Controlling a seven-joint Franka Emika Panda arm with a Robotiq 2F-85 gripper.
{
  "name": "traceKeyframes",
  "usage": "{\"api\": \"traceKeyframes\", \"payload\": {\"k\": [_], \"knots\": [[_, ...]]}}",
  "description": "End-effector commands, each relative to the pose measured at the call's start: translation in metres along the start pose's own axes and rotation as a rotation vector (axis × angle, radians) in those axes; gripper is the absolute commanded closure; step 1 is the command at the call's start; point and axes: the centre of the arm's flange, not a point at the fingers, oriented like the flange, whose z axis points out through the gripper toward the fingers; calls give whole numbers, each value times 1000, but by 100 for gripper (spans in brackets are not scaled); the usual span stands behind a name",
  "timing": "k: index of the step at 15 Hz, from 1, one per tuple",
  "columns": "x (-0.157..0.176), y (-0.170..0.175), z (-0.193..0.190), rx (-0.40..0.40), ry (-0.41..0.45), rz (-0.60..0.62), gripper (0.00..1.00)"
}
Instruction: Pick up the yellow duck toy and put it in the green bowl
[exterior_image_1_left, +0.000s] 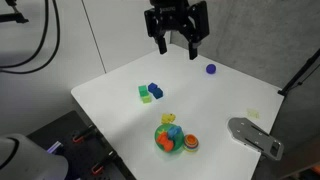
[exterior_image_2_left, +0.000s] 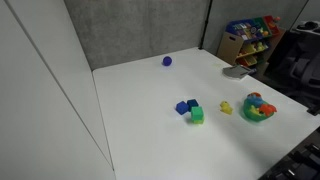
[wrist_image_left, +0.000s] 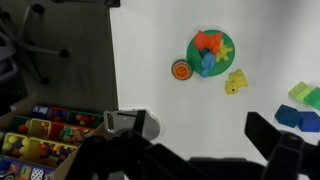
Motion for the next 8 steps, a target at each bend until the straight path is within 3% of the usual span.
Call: {"api": "traceKeyframes", "payload": {"k": [1, 8], "knots": [[0, 0, 0, 0, 0, 0, 0], [26, -24, 15, 20, 13, -20, 0]]}}
